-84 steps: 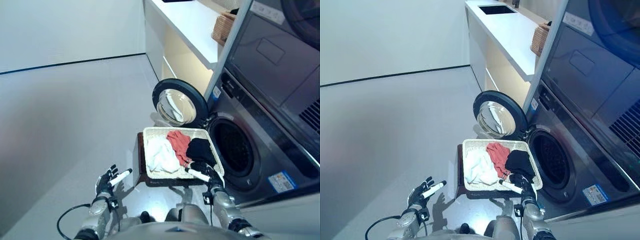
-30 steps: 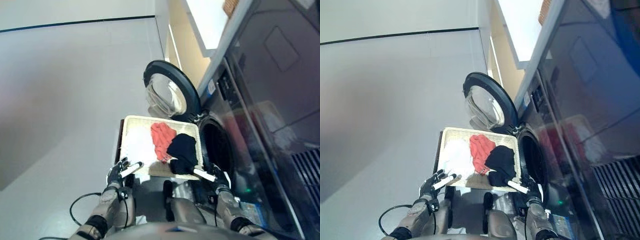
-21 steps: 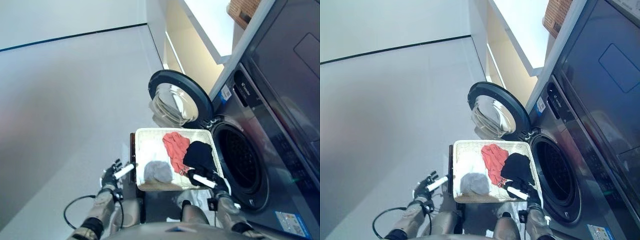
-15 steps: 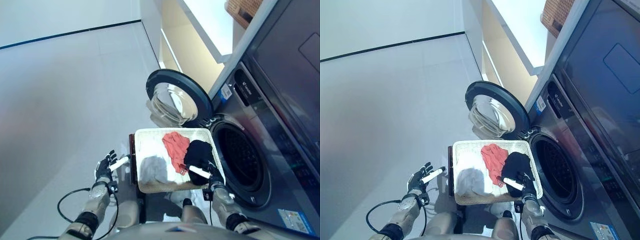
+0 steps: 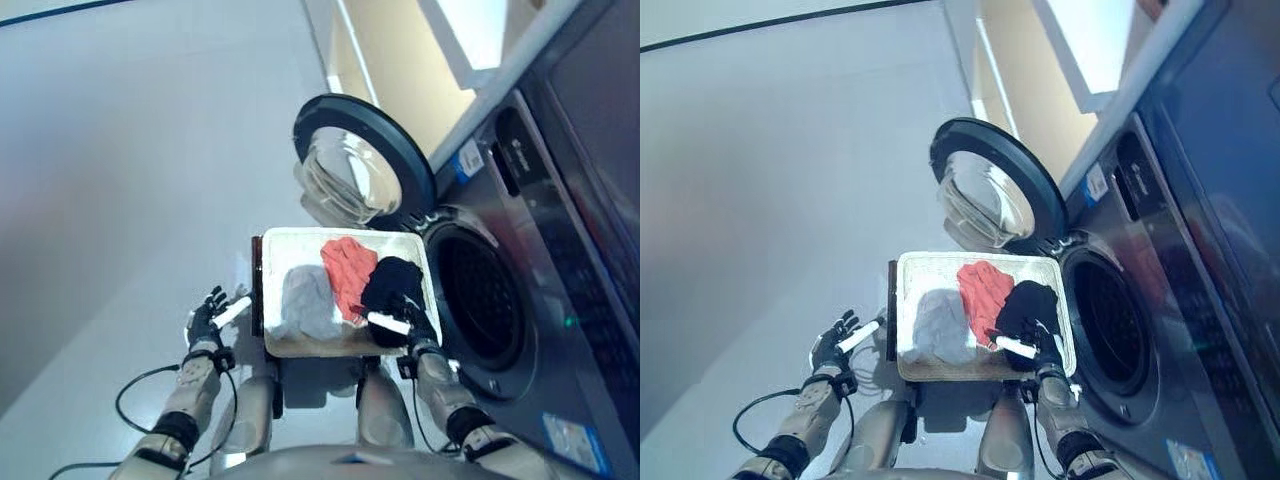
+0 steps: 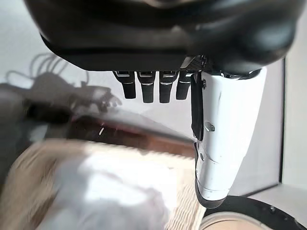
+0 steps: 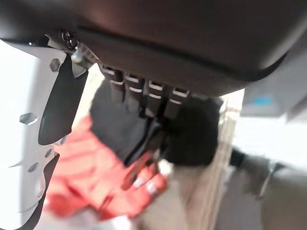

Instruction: Pick up the clothes and place them into the washing machine

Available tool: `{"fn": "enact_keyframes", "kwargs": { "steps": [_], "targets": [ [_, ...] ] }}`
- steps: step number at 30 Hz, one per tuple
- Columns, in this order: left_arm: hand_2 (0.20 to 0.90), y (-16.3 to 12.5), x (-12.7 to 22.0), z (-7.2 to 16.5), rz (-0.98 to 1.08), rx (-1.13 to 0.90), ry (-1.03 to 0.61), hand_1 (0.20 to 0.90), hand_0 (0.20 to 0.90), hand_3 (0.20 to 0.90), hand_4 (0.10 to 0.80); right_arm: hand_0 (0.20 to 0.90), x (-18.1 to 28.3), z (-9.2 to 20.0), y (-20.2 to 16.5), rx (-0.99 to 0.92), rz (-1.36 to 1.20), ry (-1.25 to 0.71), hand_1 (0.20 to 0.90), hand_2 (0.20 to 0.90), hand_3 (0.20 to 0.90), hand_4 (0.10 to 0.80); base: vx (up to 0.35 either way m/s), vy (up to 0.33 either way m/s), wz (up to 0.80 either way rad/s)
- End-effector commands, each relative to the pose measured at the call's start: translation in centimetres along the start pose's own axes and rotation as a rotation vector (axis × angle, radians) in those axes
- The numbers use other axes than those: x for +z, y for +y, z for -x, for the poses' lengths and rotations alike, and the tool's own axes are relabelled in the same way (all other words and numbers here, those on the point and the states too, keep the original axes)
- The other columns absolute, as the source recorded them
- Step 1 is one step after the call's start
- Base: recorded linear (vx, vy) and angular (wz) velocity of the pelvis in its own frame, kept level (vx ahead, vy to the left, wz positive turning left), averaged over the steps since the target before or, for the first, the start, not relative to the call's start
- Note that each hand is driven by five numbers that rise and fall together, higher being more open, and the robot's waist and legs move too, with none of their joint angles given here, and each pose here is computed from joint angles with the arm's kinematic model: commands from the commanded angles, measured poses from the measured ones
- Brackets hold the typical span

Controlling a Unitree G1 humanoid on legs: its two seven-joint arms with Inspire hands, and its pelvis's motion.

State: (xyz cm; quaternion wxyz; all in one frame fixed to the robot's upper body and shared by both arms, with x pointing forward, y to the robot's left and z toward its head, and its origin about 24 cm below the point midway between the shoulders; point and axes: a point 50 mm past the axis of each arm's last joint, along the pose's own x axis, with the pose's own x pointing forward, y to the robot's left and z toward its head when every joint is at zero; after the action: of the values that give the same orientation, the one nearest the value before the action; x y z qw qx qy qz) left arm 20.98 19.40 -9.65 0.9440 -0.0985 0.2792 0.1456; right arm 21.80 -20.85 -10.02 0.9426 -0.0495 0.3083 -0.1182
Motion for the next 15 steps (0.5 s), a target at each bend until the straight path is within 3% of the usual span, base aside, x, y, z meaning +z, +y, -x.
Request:
{"fn": "enact_keyframes", "kwargs": {
  "steps": [1,6,15],
  "targets": [
    [0.900,-1.2,3.1,-0.3,0.002,-0.077,-0.150,0.900,0.900,0.900,0.800,0.900,3.0,-0.8,-2.7,-0.100,0.039,-0.126,0.900,0.900,0.900,0.800,0.061,-0.026,0.49],
    [0.900,-1.8,4.3,-0.1,-0.053,-0.129,-0.205,0.900,0.900,0.900,0.800,0.900,4.5,-1.1,-3.6,-0.150,0.032,-0.179,0.900,0.900,0.900,0.800,0.009,0.015,0.05],
    [0.900,-1.5,8.0,-1.3,-0.071,-0.025,-0.344,0.900,0.900,0.900,0.800,0.900,9.8,-2.5,-5.9,-0.339,0.304,-0.297,0.900,0.900,0.900,0.800,-0.006,0.012,-0.02]
  ]
}}
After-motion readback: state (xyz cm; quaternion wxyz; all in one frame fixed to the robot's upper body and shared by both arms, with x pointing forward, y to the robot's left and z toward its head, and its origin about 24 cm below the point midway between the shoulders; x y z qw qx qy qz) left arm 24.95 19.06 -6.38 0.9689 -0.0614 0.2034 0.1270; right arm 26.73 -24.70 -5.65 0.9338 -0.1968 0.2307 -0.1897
